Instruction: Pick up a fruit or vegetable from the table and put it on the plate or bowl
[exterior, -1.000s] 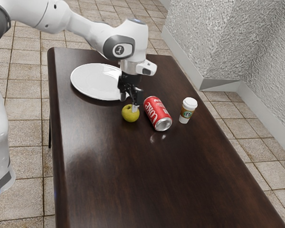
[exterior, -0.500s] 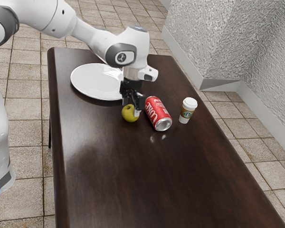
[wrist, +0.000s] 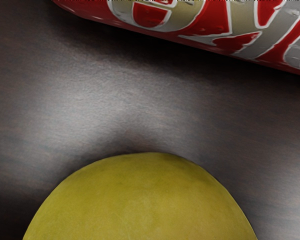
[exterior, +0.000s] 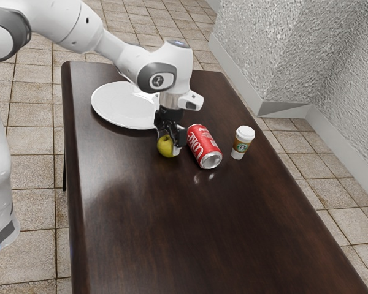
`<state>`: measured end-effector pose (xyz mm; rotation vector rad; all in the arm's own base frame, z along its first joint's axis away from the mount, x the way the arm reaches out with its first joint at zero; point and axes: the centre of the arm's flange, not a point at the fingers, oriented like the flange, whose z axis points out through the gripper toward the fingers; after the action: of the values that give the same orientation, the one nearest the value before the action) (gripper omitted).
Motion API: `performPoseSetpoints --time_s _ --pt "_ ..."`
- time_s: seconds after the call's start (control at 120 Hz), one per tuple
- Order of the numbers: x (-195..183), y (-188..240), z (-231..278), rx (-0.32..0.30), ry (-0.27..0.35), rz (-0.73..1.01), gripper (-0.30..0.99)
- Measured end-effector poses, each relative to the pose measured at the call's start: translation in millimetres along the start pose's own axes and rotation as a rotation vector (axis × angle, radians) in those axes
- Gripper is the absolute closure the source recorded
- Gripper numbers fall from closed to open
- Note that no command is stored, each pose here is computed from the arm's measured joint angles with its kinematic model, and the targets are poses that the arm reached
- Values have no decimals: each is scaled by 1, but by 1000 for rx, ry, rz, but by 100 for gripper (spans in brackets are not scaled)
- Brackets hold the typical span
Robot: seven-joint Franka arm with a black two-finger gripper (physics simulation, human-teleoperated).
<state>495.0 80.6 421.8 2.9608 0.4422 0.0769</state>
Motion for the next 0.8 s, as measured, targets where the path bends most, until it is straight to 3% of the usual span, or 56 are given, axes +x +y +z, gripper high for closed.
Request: performPoseSetpoints --time_s 0.192,0.325,0.492,0.658,0.8 --pt "2 -2 10 2 -13 -4 1" --pt "4 -2 7 7 6 -11 30" --pt "-5 -2 -9 16 45 -33 40" --pt "-23 -2 -81 15 162 -70 35" --pt "-26 -43 -102 30 172 -179 35"
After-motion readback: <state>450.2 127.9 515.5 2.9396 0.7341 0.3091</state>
